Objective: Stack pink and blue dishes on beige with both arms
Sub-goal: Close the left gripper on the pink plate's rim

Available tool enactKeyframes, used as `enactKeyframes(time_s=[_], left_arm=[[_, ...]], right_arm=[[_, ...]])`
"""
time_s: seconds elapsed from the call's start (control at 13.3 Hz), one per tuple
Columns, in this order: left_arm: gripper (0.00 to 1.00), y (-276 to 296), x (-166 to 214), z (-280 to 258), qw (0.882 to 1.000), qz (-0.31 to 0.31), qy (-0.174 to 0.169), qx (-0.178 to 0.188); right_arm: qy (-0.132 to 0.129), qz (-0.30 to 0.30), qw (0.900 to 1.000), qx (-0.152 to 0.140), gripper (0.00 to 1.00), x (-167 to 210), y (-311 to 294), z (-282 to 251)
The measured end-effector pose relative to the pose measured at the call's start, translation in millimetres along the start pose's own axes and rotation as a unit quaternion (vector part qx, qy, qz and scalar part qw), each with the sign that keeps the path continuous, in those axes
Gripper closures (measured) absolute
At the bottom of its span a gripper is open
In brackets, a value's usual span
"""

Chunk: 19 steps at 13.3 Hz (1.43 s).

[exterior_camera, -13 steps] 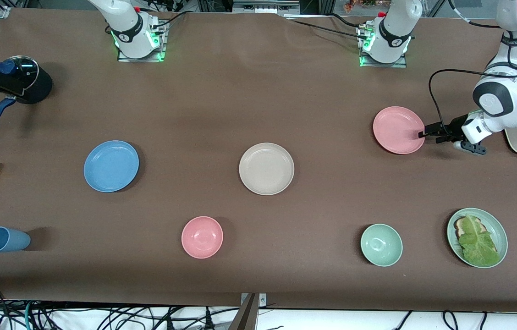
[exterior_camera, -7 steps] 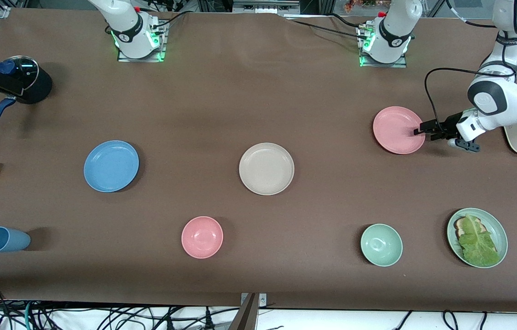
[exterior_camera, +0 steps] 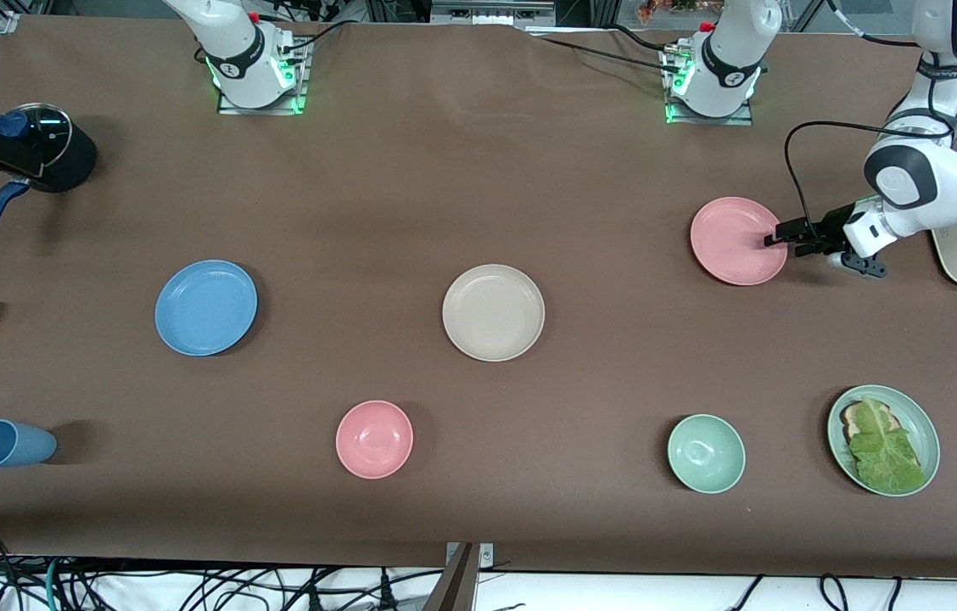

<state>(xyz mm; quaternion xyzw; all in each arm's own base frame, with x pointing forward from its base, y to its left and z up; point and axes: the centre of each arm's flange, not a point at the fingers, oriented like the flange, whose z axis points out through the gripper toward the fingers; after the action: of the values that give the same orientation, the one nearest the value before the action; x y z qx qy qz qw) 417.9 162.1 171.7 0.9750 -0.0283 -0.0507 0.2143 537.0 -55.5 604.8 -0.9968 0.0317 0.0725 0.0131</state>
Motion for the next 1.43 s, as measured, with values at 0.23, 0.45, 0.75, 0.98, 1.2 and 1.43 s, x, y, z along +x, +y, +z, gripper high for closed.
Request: enactKeyframes(time_s=[0.23, 0.45, 0.75, 0.98, 1.2, 1.43], left_arm=[[0.23, 0.6, -1.1, -0.2, 1.000, 0.000, 0.001, 0.000], [0.55, 1.0, -0.9, -1.1, 1.000, 0.000, 0.002, 0.000], [0.96, -0.9, -1.6, -2.3, 1.000, -0.001, 0.004, 0.002], [0.95, -1.2, -1.9, -2.6, 1.000, -0.001, 0.005, 0.003], [0.95, -1.6, -2.0, -3.0, 1.000, 0.002, 0.005, 0.003], [0.95, -0.3, -0.7, -7.5, 1.000, 0.011, 0.011, 0.004]], right_arm=[[0.000, 0.000, 1.000, 0.000, 0.00, -0.1, 0.0, 0.0], [0.000, 0.000, 1.000, 0.000, 0.00, -0.1, 0.0, 0.1], [0.000, 0.000, 1.000, 0.000, 0.00, -0.1, 0.0, 0.1], [-0.001, 0.000, 1.000, 0.000, 0.00, -0.3, 0.0, 0.2], [-0.002, 0.000, 1.000, 0.000, 0.00, -0.4, 0.0, 0.3], [-0.002, 0.000, 1.000, 0.000, 0.00, -0.4, 0.2, 0.3]])
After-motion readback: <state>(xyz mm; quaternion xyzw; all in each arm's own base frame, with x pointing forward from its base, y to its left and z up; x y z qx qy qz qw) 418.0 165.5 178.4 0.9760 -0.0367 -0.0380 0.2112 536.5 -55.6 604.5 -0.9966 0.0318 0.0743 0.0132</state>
